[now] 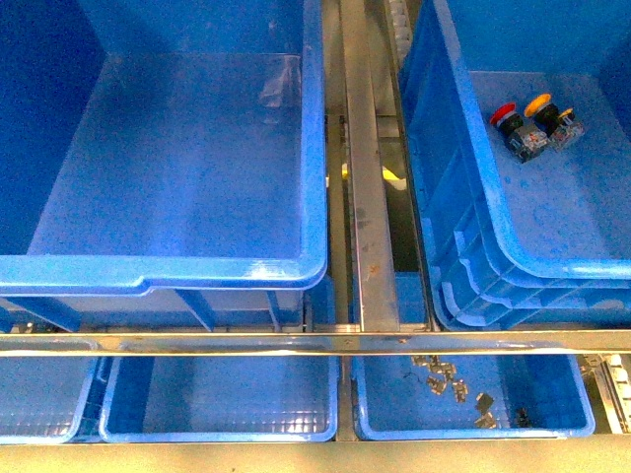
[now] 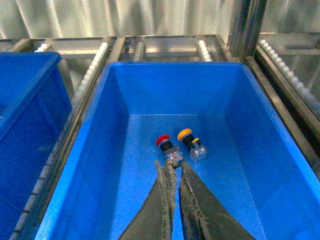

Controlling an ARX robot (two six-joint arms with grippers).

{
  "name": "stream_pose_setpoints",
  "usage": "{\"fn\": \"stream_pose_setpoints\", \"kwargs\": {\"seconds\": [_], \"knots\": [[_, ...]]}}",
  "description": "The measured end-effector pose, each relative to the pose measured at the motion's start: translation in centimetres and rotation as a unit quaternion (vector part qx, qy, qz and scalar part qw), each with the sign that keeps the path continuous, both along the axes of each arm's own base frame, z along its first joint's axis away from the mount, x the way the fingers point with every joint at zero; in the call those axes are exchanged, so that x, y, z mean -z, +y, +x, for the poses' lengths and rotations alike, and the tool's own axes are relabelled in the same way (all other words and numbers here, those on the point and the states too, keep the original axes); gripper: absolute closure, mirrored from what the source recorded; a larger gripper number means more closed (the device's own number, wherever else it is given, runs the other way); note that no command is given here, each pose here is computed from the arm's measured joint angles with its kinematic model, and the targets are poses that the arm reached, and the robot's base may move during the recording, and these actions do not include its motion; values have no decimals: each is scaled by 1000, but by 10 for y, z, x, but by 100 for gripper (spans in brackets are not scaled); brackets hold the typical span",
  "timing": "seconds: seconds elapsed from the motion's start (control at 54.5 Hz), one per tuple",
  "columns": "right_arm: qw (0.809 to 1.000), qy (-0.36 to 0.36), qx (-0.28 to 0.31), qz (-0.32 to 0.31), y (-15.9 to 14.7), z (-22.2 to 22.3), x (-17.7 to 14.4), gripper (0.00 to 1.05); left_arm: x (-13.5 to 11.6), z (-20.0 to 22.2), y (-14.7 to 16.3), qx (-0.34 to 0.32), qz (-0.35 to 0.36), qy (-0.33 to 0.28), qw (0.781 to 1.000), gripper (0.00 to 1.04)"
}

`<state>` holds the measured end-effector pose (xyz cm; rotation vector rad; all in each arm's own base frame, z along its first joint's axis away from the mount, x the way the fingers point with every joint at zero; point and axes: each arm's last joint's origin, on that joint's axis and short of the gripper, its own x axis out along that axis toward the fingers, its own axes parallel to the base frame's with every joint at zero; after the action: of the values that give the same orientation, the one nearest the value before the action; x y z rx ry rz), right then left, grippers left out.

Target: Pick red and yellow buttons and place in box

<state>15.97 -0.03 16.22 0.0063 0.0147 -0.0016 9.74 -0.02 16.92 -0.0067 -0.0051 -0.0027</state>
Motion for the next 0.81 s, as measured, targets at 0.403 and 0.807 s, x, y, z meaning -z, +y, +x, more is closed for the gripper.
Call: {"fn": "stream_pose_setpoints", "kwargs": {"seconds": [0.403,0.807], "knots": [[1000,-11,0,0,0,-22,-7,101,0,0,0,0,0,0,1000,8],[1000,-17,0,0,0,-38,-11,101,0,0,0,0,0,0,1000,8]]}}
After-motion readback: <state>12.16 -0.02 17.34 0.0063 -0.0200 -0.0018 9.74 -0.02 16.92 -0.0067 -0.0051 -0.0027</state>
